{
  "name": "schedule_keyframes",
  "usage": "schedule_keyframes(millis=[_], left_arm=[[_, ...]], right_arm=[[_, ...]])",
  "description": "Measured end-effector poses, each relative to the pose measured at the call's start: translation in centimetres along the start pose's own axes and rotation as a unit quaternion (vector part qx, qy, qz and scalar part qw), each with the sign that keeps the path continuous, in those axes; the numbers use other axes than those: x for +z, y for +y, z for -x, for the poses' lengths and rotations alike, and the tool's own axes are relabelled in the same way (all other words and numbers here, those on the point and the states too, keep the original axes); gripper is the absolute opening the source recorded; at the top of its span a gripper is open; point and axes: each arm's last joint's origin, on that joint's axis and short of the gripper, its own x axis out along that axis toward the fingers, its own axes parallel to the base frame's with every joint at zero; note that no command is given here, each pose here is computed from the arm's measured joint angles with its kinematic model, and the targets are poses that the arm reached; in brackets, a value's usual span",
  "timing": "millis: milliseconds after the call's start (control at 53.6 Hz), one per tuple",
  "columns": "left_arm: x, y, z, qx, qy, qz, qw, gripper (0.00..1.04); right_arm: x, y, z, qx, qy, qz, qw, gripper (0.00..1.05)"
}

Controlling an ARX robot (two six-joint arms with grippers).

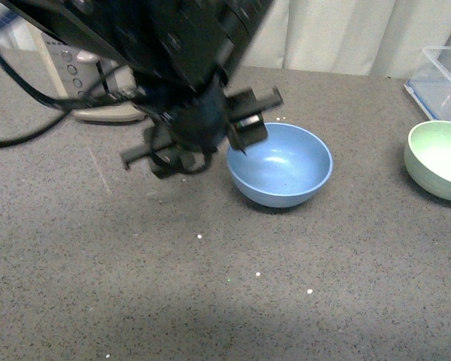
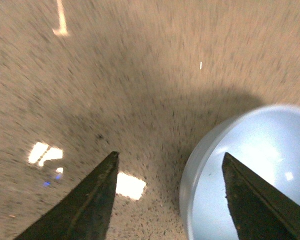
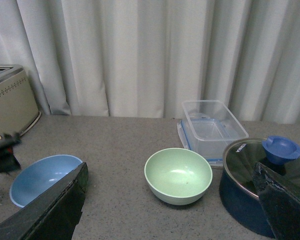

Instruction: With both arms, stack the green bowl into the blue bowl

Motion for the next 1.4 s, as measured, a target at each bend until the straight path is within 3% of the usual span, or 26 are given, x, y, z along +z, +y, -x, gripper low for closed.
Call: schedule_keyframes(millis=[93,187,355,429,485,541,654,728,952,1400], left_arm=[[4.2,2.9,3.9,-0.01,-0.061,0.043,0.997,0.81],[6.8,6.7,6.8,-0.007,-0.106,0.083,0.991,0.99],[6.1,13.7,8.4,0.013,-0.151,0.11,0.982,0.98],[4.7,15.3,7.8,-0.037,-0.203,0.049,0.977,0.89],[3.5,16.2,8.0,-0.068,-0.265,-0.019,0.962,0.8],[2.4,17.0,8.9,-0.076,-0.333,-0.097,0.935,0.69],[2.0,17.6,11.9,-0.078,-0.419,-0.151,0.892,0.52],[1.4,18.1,13.3,-0.072,-0.436,-0.17,0.881,0.39],[-1.3,20.1,15.1,-0.059,-0.424,-0.186,0.885,0.04],[-4.8,22.5,18.6,-0.056,-0.425,-0.191,0.883,0.04]], right_arm=[[0.0,0.0,0.0,0.0,0.0,0.0,1.0,0.96],[0.0,0.0,0.0,0.0,0.0,0.0,1.0,0.96],[0.0,0.0,0.0,0.0,0.0,0.0,1.0,0.96],[0.0,0.0,0.0,0.0,0.0,0.0,1.0,0.96],[0.0,0.0,0.0,0.0,0.0,0.0,1.0,0.96],[0.0,0.0,0.0,0.0,0.0,0.0,1.0,0.96],[0.0,0.0,0.0,0.0,0.001,0.0,1.0,0.96],[0.0,0.0,0.0,0.0,0.0,0.0,1.0,0.96],[0.0,0.0,0.0,0.0,0.0,0.0,1.0,0.96],[0.0,0.0,0.0,0.0,0.0,0.0,1.0,0.96]])
